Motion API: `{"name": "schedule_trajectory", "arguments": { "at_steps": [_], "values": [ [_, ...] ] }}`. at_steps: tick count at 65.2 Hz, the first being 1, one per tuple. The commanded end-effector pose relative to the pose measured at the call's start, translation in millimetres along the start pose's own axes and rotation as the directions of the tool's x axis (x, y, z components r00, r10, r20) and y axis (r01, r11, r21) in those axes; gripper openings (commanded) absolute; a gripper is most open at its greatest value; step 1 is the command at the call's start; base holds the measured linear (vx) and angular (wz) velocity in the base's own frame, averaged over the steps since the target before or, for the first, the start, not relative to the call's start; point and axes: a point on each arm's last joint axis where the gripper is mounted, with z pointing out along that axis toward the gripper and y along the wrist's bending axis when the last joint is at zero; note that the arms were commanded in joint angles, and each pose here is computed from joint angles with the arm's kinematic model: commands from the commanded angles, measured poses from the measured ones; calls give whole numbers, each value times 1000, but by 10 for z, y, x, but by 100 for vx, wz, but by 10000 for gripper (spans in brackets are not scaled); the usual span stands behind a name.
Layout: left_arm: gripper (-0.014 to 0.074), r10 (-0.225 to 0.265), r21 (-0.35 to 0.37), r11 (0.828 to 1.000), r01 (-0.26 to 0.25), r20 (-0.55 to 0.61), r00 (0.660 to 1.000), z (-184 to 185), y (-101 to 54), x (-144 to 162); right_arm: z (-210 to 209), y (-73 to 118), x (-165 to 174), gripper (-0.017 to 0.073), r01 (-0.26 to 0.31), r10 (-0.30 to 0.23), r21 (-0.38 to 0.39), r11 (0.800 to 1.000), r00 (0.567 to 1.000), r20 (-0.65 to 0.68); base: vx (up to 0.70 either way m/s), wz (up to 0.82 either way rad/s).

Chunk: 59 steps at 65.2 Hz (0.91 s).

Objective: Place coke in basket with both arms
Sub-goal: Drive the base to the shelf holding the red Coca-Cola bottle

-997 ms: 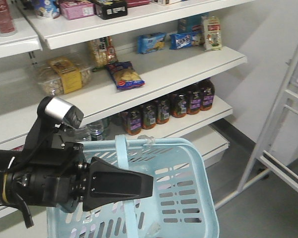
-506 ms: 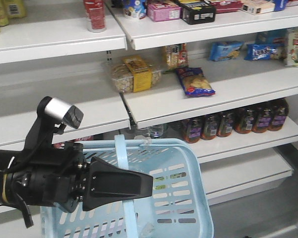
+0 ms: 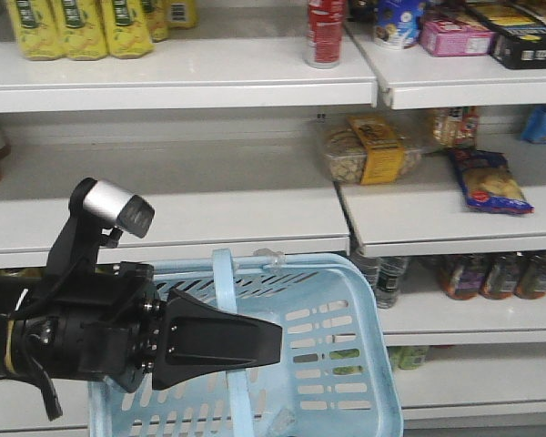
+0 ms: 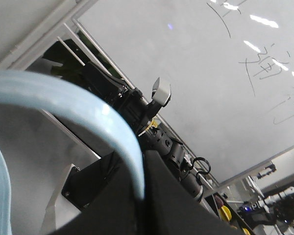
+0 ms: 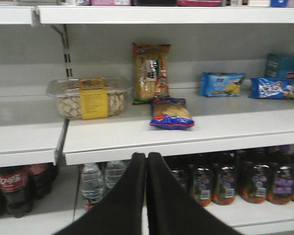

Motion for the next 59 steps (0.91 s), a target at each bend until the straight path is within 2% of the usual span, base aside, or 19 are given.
{"name": "schedule_trajectory", "arguments": {
  "at_steps": [1,33,59],
  "values": [
    [-6,34,234,972,-28,-18,999,-42,-332,-11,-10,21,-34,-5,19,-17,-22,1000,997,74,9,54],
    [-6,34,234,972,-28,-18,999,-42,-332,-11,-10,21,-34,-5,19,-17,-22,1000,997,74,11,50],
    [-6,34,234,972,-28,-18,999,-42,-332,-11,-10,21,-34,-5,19,-17,-22,1000,997,74,11,23]
  ]
}}
